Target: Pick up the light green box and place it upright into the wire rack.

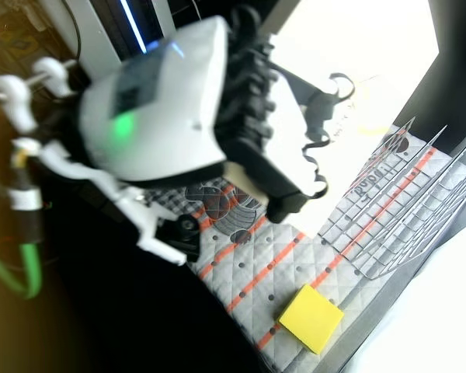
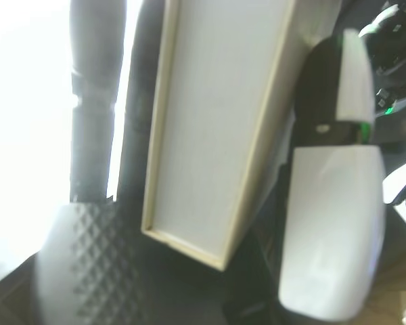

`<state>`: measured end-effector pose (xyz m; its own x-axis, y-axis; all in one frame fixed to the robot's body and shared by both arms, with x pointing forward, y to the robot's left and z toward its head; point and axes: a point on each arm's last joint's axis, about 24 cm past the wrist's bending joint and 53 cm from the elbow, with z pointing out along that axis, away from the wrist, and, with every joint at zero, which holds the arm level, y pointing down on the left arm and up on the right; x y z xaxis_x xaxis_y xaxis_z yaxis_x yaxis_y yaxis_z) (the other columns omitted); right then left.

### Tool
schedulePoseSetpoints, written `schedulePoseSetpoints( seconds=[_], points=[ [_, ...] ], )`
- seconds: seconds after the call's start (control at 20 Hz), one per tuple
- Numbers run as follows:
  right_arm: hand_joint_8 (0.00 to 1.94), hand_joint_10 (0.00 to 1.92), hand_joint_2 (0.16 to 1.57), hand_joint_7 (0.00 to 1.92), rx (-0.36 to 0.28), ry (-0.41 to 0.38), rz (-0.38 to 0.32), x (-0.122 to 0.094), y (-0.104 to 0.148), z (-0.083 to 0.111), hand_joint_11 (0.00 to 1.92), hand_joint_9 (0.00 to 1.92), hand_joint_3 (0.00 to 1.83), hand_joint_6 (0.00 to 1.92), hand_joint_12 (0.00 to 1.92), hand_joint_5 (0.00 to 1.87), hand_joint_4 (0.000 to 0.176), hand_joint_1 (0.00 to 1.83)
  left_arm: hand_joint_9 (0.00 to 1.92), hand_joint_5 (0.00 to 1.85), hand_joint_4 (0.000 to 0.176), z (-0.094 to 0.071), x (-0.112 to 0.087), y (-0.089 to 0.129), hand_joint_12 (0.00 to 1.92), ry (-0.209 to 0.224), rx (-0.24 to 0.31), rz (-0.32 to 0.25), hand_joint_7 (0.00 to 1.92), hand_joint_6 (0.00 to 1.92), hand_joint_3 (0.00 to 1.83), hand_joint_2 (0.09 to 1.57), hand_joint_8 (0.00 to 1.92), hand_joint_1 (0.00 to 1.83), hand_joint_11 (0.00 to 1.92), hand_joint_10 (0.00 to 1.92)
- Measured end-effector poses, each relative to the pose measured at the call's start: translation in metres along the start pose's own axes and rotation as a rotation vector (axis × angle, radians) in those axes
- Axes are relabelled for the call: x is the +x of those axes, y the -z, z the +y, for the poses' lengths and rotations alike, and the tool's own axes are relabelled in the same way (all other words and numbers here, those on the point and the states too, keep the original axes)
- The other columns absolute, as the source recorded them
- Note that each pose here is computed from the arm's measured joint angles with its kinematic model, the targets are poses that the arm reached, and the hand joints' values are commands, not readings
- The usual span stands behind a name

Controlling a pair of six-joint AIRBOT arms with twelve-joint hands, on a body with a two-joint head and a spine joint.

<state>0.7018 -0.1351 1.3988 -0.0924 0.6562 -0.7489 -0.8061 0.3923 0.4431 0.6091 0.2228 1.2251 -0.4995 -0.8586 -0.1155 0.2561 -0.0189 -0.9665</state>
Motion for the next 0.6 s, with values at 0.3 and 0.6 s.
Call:
schedulePoseSetpoints(
  seconds=[0.3, 0.6],
  points=[
    [0.0, 0.1, 1.09, 1.58, 0.016, -0.023, 0.007, 0.011, -0.012, -0.007, 1.41, 1.68, 0.0, 0.87, 0.78, 1.04, 0.0, 1.17, 0.3, 0.53, 0.051, -0.002, -0.001, -0.002, 0.55, -0.001, 0.008, 0.0, 0.33, 0.0, 0.0, 1.07, 0.0, 0.46, 0.0, 0.0],
    [0.01, 0.07, 1.1, 1.6, 0.064, -0.069, 0.034, 0.036, -0.017, -0.025, 1.42, 1.72, 0.0, 0.91, 0.79, 1.01, 0.0, 1.16, 0.29, 0.51, 0.037, -0.001, 0.0, -0.002, 0.56, 0.007, 0.009, -0.004, 0.3, 0.0, 0.0, 1.05, 0.0, 0.53, 0.0, 0.0]
  ],
)
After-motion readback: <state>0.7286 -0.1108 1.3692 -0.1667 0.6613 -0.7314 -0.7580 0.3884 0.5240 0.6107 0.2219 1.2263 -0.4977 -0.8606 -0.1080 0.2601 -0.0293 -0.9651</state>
